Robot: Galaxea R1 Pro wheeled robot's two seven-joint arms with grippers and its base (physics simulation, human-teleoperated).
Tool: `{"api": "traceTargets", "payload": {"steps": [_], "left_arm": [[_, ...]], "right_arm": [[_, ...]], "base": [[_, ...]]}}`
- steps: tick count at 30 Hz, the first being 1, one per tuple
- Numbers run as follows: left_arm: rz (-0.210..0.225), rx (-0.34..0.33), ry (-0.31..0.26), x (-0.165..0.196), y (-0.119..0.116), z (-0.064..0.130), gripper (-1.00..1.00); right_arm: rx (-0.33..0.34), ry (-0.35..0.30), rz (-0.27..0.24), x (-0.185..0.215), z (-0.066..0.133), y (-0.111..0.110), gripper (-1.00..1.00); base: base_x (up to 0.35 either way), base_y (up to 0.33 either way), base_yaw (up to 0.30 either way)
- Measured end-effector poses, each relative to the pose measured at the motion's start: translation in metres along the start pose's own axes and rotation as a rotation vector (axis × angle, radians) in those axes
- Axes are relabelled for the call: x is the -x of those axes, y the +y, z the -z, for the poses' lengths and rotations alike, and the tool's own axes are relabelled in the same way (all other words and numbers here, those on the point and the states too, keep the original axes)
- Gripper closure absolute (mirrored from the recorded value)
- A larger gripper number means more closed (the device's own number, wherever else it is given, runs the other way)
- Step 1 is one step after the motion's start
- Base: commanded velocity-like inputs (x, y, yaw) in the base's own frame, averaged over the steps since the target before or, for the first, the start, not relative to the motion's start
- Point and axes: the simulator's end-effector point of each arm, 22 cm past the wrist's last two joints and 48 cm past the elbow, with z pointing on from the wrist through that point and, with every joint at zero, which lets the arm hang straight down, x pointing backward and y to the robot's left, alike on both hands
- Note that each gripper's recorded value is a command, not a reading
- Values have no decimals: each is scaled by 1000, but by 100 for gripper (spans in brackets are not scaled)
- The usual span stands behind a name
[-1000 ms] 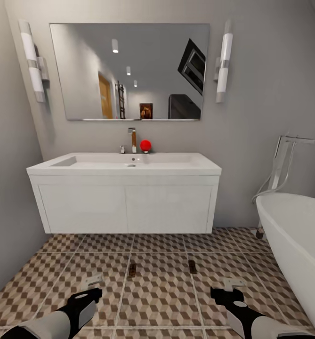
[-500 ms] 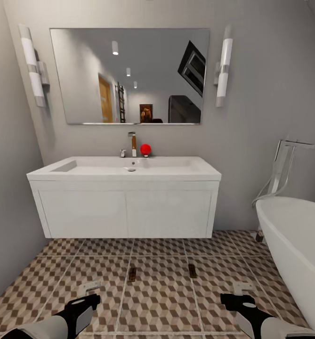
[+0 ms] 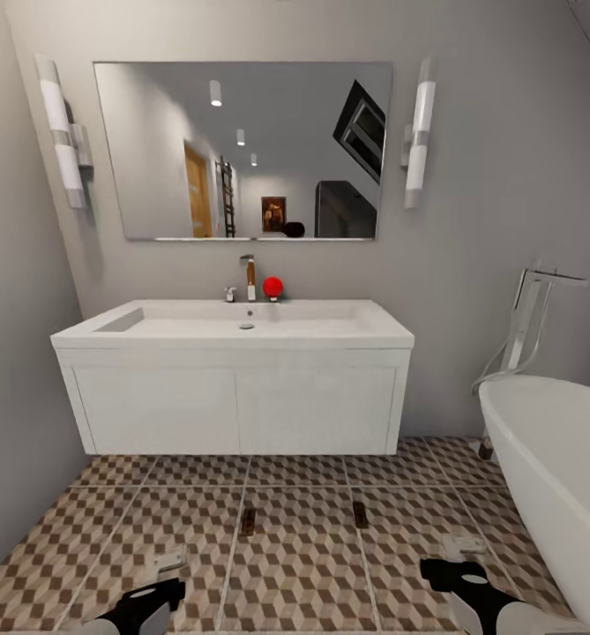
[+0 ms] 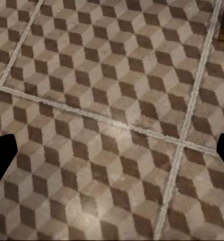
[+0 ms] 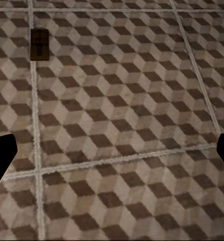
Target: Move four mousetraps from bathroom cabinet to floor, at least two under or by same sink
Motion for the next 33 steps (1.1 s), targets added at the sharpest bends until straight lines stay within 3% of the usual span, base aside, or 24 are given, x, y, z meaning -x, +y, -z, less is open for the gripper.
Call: {"api": "traceTargets", "payload": {"steps": [23, 33], "left_arm": [[-55, 12, 178, -103, 22, 46, -100], [-62, -61, 246, -138, 17, 72, -100]], "right_arm": [[-7, 168, 39, -88, 48, -13, -100], [-1, 246, 58, -131, 77, -16, -100]], "base": [[0, 0, 0], [0, 0, 0]]}}
